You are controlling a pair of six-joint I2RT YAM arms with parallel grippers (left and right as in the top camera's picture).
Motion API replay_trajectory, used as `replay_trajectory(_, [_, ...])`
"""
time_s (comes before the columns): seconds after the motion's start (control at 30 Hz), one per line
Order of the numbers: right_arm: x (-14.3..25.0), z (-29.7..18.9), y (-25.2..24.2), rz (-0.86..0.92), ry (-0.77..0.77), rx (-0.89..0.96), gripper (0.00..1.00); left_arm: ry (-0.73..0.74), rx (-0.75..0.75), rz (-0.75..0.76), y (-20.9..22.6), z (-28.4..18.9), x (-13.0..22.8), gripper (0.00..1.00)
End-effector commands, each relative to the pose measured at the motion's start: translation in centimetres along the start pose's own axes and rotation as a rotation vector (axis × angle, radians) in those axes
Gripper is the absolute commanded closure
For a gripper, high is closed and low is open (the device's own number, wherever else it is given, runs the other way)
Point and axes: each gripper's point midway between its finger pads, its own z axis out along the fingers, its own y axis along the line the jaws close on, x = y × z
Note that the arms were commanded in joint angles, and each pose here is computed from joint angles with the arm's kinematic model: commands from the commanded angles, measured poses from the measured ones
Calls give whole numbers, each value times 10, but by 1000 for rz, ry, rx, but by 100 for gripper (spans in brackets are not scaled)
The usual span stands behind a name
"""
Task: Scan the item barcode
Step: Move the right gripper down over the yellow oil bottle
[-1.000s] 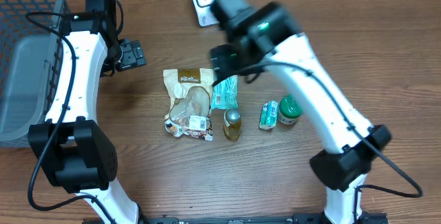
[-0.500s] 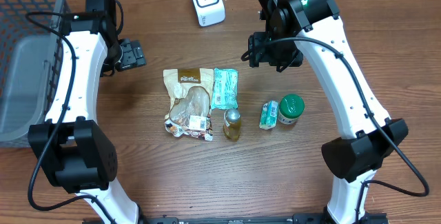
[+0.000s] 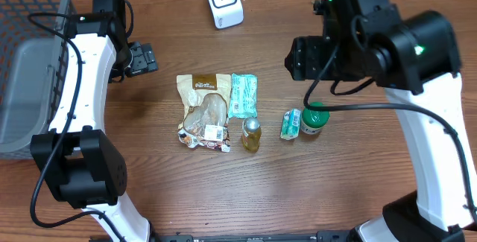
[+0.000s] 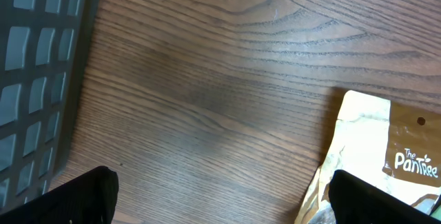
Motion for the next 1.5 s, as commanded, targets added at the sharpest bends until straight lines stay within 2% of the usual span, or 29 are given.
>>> replay_trajectory(0.0, [7, 16, 6, -6, 62, -14, 29, -35, -2, 6, -1, -10, -5, 0])
replay_trajectory(0.27, [38, 50, 16, -65, 181, 29, 29, -35, -2, 7, -1, -11, -5, 0])
replay_trajectory(0.53, [59, 92, 31, -104, 197, 108, 26, -35, -2, 6, -1, -10, -5, 0])
replay_trajectory(0.93, [80, 153, 38, -145, 214, 101, 24, -35, -1, 6, -1, -10, -5, 0])
replay_trajectory(1.47, [99, 166, 46, -166, 245, 104, 24, -35, -2, 6, -1, -10, -5, 0])
